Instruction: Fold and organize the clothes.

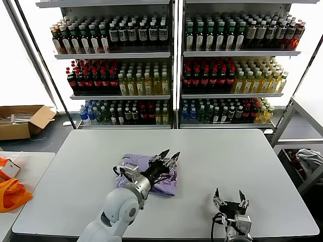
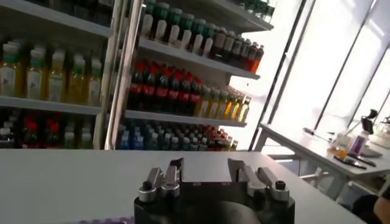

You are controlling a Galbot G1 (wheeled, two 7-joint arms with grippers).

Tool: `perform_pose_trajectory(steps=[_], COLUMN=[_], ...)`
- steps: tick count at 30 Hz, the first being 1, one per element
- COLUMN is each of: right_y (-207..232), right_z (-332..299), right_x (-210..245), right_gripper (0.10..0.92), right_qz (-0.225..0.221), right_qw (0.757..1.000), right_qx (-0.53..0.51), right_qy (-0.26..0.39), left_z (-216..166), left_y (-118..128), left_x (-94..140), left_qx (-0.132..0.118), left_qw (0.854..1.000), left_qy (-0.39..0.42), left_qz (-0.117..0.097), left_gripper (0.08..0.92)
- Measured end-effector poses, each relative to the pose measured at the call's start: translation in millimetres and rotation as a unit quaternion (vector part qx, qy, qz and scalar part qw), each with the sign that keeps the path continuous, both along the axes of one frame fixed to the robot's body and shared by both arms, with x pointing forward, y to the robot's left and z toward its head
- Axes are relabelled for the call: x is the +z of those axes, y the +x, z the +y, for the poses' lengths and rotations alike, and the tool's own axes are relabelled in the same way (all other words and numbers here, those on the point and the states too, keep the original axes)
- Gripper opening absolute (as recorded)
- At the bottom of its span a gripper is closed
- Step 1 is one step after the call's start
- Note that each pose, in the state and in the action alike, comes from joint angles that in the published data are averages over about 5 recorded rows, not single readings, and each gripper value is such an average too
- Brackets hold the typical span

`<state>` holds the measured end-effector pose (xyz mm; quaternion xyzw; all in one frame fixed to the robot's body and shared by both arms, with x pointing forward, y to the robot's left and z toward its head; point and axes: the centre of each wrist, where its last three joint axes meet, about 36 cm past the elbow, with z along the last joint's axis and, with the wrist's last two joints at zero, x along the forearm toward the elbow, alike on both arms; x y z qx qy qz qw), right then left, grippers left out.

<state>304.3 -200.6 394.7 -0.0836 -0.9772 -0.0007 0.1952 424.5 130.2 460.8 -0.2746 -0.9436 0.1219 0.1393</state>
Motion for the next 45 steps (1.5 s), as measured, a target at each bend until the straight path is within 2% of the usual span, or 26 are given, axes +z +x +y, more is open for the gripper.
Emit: perform_pose_trajectory(steps=[4,10,18,26,29,45], right_y=[16,46,78,91,92,92], right_z=[10,28,57,76,81,90], right_x=[6,22,38,41,41,42], right_gripper=[0.823,0.823,0.823,0.807,0.745,0.279], right_qz=[0.003,0.022,0.062,0.097,0.108,0.126], right_qw=[0.998,0.988,0.968,0.954,0.951,0.949], right_qx=[0.011,0.043,0.098,0.123,0.127,0.139], right_qy=[0.056,0.15,0.223,0.256,0.26,0.255], left_z=[9,31,62,82,86,100], left_y=[-2,-7,-18,-28,-31,-42], left_x=[0,-4,-8,-12,-13,-11], left_qx=[0.026,0.082,0.145,0.18,0.189,0.212], left_qw=[1.0,0.996,0.986,0.979,0.977,0.972], left_qy=[0.006,0.043,0.077,0.096,0.1,0.102], left_qz=[-0.006,-0.017,-0.02,-0.016,-0.015,-0.006], left_gripper=[0.661,0.804,0.822,0.822,0.823,0.823])
